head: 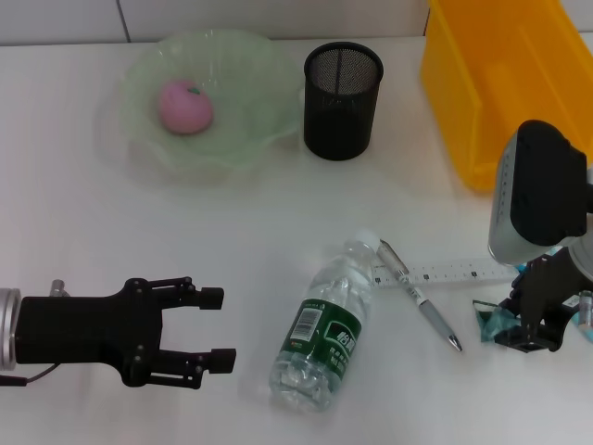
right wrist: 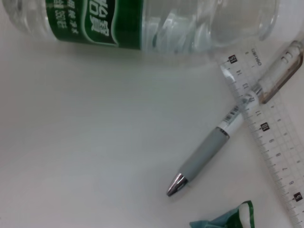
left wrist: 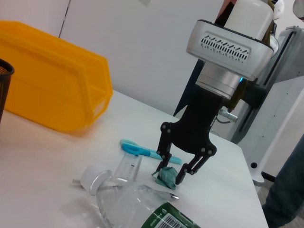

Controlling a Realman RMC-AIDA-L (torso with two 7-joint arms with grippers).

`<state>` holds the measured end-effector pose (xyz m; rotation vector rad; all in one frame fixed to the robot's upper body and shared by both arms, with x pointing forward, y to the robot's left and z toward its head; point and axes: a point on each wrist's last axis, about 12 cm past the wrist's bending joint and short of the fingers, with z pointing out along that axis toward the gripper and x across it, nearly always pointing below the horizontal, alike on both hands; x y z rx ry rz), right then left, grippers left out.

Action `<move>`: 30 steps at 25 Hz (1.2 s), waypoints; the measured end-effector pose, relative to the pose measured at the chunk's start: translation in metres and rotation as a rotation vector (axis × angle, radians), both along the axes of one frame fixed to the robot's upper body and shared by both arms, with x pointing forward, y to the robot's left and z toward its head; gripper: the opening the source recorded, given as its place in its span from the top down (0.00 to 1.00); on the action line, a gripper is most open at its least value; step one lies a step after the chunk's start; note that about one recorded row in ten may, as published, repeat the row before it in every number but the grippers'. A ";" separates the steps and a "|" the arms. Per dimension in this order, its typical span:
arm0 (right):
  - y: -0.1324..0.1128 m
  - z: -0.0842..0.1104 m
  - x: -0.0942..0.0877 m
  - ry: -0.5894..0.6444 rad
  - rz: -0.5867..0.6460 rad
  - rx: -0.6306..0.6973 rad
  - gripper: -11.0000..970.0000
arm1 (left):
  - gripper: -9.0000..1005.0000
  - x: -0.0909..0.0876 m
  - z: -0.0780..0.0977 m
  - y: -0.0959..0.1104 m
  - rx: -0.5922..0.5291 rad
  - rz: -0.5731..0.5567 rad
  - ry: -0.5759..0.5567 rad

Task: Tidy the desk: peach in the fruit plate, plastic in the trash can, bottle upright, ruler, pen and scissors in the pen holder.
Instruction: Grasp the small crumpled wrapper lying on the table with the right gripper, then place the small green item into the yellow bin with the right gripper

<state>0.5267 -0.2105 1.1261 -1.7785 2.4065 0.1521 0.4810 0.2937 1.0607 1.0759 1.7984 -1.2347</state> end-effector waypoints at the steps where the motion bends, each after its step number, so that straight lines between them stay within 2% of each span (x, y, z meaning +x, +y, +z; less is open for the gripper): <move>1: 0.000 0.000 0.000 0.000 0.000 0.000 0.65 | 0.17 0.000 0.000 0.000 0.000 0.000 0.000; 9: -0.004 0.015 -0.002 -0.034 0.000 0.044 0.66 | 0.17 0.000 0.000 0.001 0.002 0.003 0.000; 14: -0.022 0.044 0.002 -0.093 -0.033 0.181 0.66 | 0.17 0.000 0.001 0.002 0.001 0.001 -0.001; 18: -0.050 0.077 0.015 -0.242 -0.173 0.317 0.66 | 0.17 0.000 0.001 0.002 0.000 -0.001 -0.001; 19: -0.062 0.091 0.022 -0.320 -0.256 0.399 0.66 | 0.17 0.000 0.001 0.002 -0.001 0.000 -0.001; 20: -0.062 0.091 0.022 -0.320 -0.256 0.399 0.66 | 0.17 0.000 0.001 0.002 -0.001 0.000 -0.001; 22: -0.074 0.101 0.036 -0.424 -0.390 0.472 0.65 | 0.17 0.000 0.001 0.002 -0.001 0.000 -0.001; 23: -0.074 0.101 0.036 -0.424 -0.390 0.472 0.65 | 0.17 0.000 0.001 0.002 -0.001 0.000 -0.001; 25: -0.077 0.099 0.046 -0.473 -0.469 0.486 0.65 | 0.17 0.000 0.001 0.002 -0.001 0.000 -0.001; 30: -0.071 0.075 0.076 -0.515 -0.589 0.465 0.65 | 0.17 0.001 0.002 0.001 0.001 -0.002 -0.002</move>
